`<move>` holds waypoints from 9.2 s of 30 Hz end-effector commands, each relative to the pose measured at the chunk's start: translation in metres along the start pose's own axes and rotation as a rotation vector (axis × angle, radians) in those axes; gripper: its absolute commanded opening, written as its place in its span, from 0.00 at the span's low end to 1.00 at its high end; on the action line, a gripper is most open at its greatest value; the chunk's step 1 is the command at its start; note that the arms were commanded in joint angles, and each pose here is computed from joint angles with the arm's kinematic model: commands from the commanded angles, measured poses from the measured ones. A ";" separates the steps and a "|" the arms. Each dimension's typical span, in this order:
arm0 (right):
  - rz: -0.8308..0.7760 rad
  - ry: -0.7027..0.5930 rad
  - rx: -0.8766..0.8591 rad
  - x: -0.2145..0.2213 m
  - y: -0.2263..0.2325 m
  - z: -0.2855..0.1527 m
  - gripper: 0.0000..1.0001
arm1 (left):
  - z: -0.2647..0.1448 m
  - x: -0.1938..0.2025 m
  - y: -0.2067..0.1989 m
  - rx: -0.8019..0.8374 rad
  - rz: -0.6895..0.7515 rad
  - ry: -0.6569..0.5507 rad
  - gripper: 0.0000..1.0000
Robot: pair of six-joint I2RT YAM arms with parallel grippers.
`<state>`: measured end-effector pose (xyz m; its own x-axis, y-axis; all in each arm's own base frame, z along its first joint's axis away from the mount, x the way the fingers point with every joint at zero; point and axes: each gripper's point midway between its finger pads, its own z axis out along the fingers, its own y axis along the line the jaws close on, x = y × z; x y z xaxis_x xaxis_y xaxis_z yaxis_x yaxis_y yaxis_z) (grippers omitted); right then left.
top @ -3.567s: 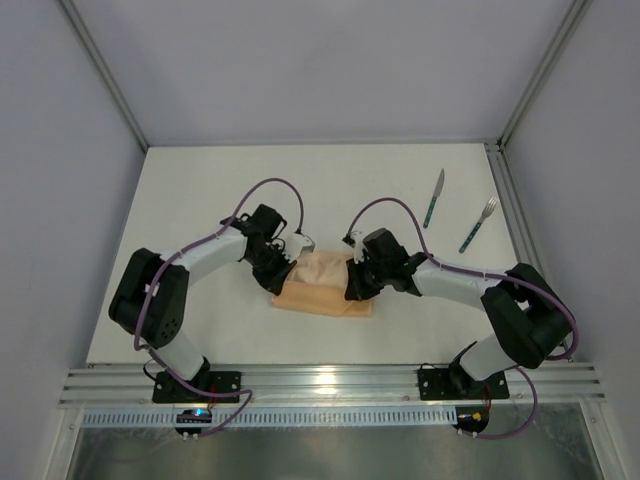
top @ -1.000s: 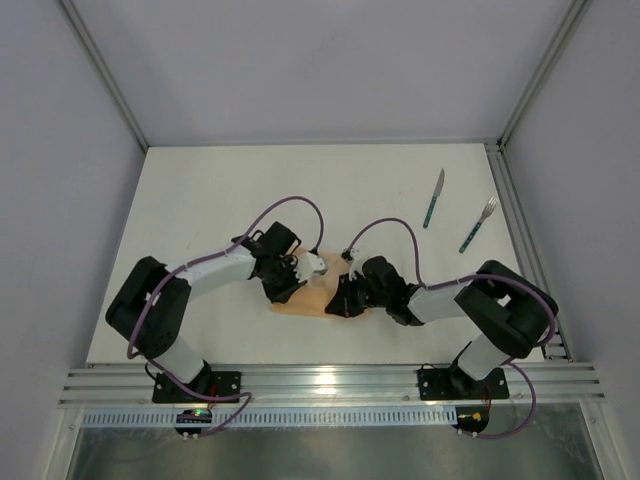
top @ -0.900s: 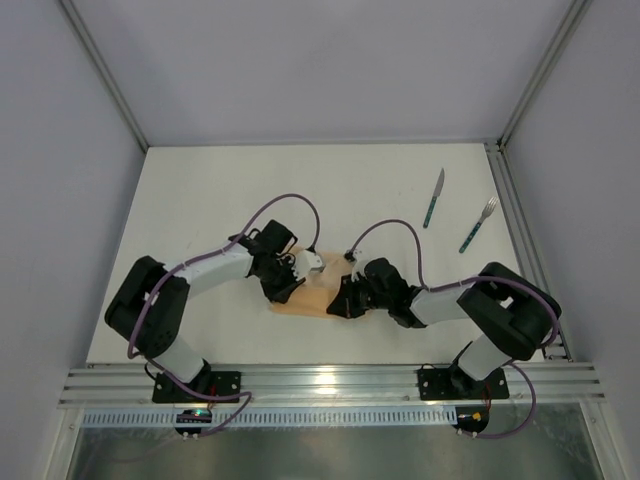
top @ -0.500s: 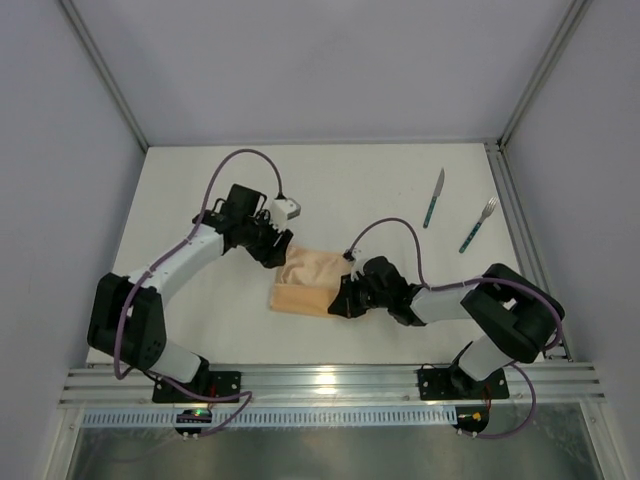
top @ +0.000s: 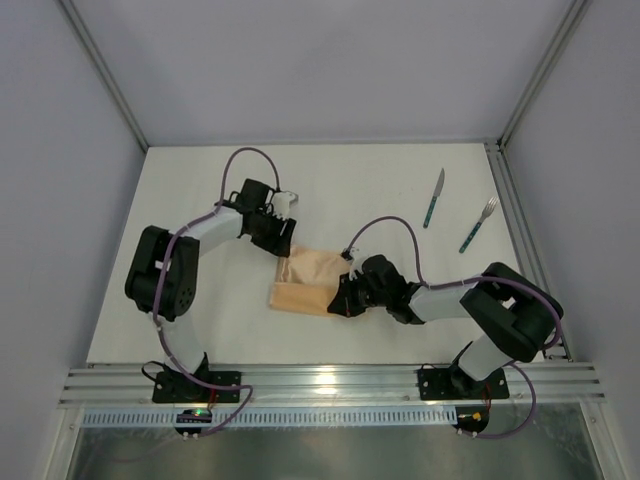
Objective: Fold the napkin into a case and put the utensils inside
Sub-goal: Pick up the 2/3-rectangle-folded napkin from the center of the board, then fold the 2/3-rectangle-folded napkin at the center of the board, then pick up the top corner of the smaller rectangle folded napkin from the center of the board, then stuff the top corner of the smaller-rectangle-folded napkin into the folded napkin.
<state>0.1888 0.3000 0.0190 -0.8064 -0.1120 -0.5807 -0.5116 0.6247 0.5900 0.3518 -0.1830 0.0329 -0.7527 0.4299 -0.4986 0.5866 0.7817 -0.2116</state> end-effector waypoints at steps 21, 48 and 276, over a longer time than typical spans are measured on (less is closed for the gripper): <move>0.021 0.035 0.088 0.008 -0.016 -0.004 0.04 | -0.012 0.020 -0.040 0.225 0.040 0.017 0.00; 0.105 0.057 0.093 -0.008 -0.016 0.010 0.04 | -0.055 0.058 -0.118 0.191 0.731 -0.176 0.00; 0.236 -0.114 0.042 -0.058 -0.024 -0.017 0.04 | -0.061 -0.001 -0.195 0.173 0.741 -0.041 0.64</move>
<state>0.2425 0.2715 0.0315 -0.8759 0.0919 -0.4736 -0.2816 0.6998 0.6565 0.1953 -0.2893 0.1378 -0.0581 0.8128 -0.5796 0.9974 0.0725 0.0017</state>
